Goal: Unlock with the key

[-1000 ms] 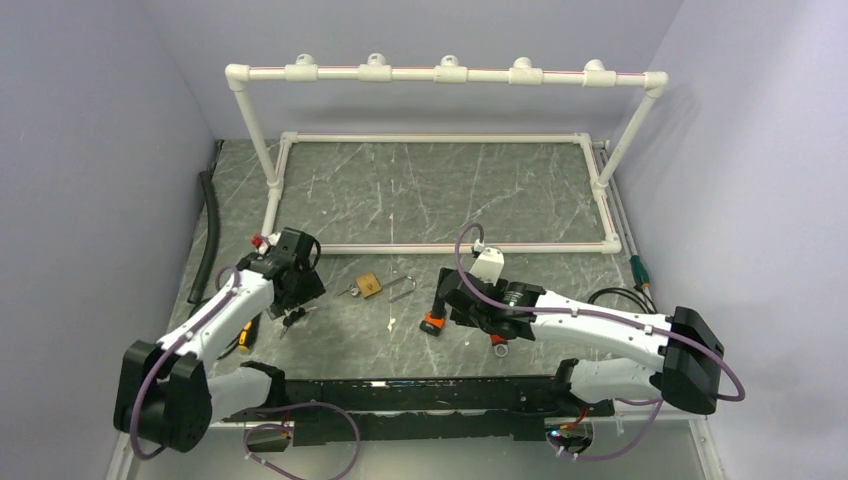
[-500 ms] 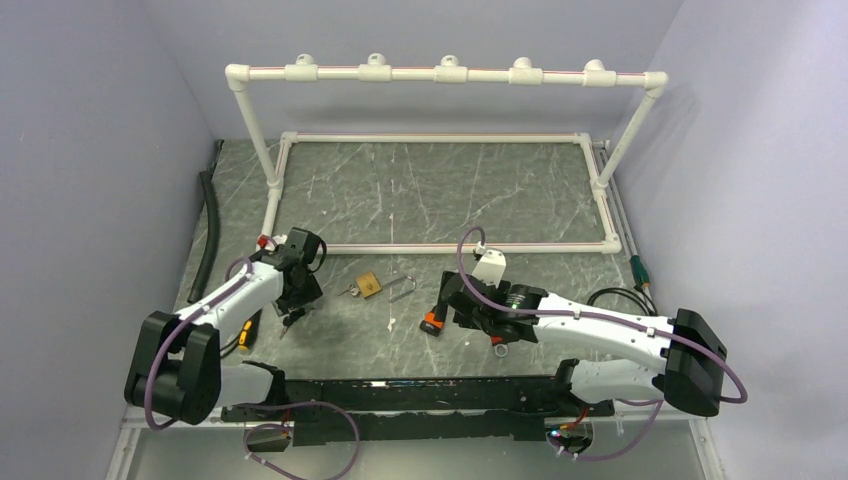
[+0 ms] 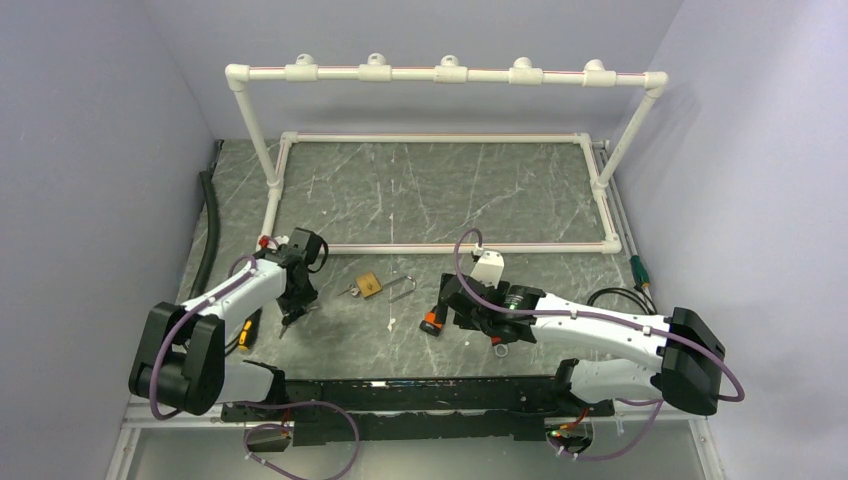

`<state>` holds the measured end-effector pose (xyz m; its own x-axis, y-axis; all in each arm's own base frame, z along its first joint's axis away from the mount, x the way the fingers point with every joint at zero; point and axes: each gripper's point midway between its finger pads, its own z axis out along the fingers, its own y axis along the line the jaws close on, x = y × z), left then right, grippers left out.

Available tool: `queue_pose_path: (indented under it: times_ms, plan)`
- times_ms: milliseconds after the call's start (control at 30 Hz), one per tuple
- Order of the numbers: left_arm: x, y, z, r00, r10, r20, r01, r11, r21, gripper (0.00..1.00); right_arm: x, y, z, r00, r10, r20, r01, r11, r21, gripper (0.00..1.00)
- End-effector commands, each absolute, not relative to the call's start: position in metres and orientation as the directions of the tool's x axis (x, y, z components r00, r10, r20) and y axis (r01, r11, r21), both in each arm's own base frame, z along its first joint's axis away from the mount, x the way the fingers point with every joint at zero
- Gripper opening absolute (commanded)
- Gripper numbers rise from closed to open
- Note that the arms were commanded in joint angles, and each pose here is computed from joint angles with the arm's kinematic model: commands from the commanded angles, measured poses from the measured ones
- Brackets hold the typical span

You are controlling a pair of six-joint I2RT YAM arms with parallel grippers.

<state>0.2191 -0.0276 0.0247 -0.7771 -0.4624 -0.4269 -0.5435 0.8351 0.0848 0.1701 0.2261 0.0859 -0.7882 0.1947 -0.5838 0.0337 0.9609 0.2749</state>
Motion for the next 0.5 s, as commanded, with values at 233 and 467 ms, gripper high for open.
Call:
queue_pose_path:
  times_ms: [233, 467]
  plan:
    - [0.235, -0.028, 0.044, -0.732, -0.478, -0.486, -0.56, 0.828, 0.03, 0.18, 0.175, 0.227, 0.088, -0.774, 0.202, -0.6, 0.029, 0.958, 0.286, 1.0]
    - [0.234, -0.032, 0.05, -0.732, -0.482, -0.482, -0.555, 0.832, 0.01, 0.0, 0.176, 0.228, 0.088, -0.776, 0.196, -0.6, 0.026, 0.959, 0.281, 1.0]
